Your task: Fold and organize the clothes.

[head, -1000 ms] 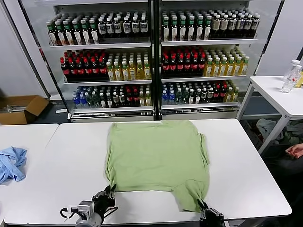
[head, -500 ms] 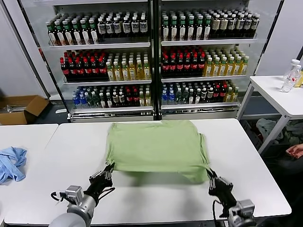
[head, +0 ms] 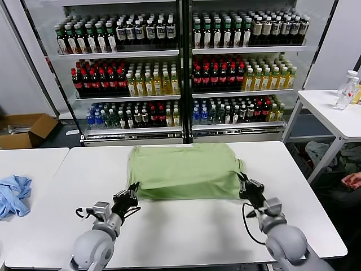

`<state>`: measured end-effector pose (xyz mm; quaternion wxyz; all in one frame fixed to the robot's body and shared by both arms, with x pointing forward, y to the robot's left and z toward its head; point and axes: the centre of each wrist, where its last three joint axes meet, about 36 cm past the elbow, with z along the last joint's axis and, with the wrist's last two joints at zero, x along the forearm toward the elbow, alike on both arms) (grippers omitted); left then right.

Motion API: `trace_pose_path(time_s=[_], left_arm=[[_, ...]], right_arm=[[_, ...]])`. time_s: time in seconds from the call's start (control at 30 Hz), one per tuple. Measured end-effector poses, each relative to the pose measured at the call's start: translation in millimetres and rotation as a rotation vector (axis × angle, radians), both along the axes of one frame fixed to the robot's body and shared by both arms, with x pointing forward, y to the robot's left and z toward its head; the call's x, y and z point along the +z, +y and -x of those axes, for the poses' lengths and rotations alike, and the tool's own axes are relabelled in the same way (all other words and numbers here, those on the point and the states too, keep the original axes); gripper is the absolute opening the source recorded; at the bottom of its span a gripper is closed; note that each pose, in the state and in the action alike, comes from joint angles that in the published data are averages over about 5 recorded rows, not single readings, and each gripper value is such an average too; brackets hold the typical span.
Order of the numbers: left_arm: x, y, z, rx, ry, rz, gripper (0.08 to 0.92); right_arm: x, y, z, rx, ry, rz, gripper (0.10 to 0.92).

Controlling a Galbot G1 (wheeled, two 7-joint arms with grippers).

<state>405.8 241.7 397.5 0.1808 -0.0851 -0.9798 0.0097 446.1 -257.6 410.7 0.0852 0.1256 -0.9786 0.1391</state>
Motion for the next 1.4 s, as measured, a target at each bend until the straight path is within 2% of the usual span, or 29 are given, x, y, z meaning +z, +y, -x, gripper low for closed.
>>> trace_pose_path(time_s=[0.2, 0.43, 0.6, 0.7, 0.77, 0.83, 0.9, 1.0, 1.4], left_arm=[[-8.7, -5.9, -7.3, 0.008, -0.003, -0.024, 0.283], [-10.7, -12.4, 0.8, 0.029, -0.030, -0.047, 0.491], [-18.6, -12.3, 4.5, 0.060, -0.018, -0.072, 0.629], [-25.1, -10.9, 3.4, 0.081, -0.001, -0.084, 0.716], [-30.2, -10.6, 2.1, 0.092, 0.015, -0.091, 0.771], [-35.3, -10.7, 0.3, 0.098, 0.032, -0.095, 0.790], [-39.8, -11.3, -1.7, 0.102, 0.048, -0.096, 0.769], [-44.2, -12.4, -3.8, 0.104, 0.062, -0.095, 0.691], [-48.1, -11.5, 3.0, 0.072, 0.095, -0.042, 0.345]], right_arm=[[-7.2, 1.5, 3.4, -0.001, -0.002, 0.015, 0.434], [-18.7, -7.0, 22.0, -0.044, 0.022, 0.011, 0.625], [-29.3, -10.5, 26.8, -0.087, 0.062, 0.010, 0.768], [-36.5, -9.8, 23.3, -0.115, 0.105, 0.006, 0.813], [-39.8, -8.8, 19.0, -0.130, 0.140, 0.000, 0.818], [-41.1, -7.6, 14.0, -0.141, 0.173, -0.010, 0.806], [-40.9, -6.2, 9.8, -0.146, 0.202, -0.023, 0.767], [-40.3, -4.7, 5.8, -0.144, 0.237, -0.045, 0.680], [-37.6, -11.9, 12.5, -0.123, 0.307, -0.082, 0.334]])
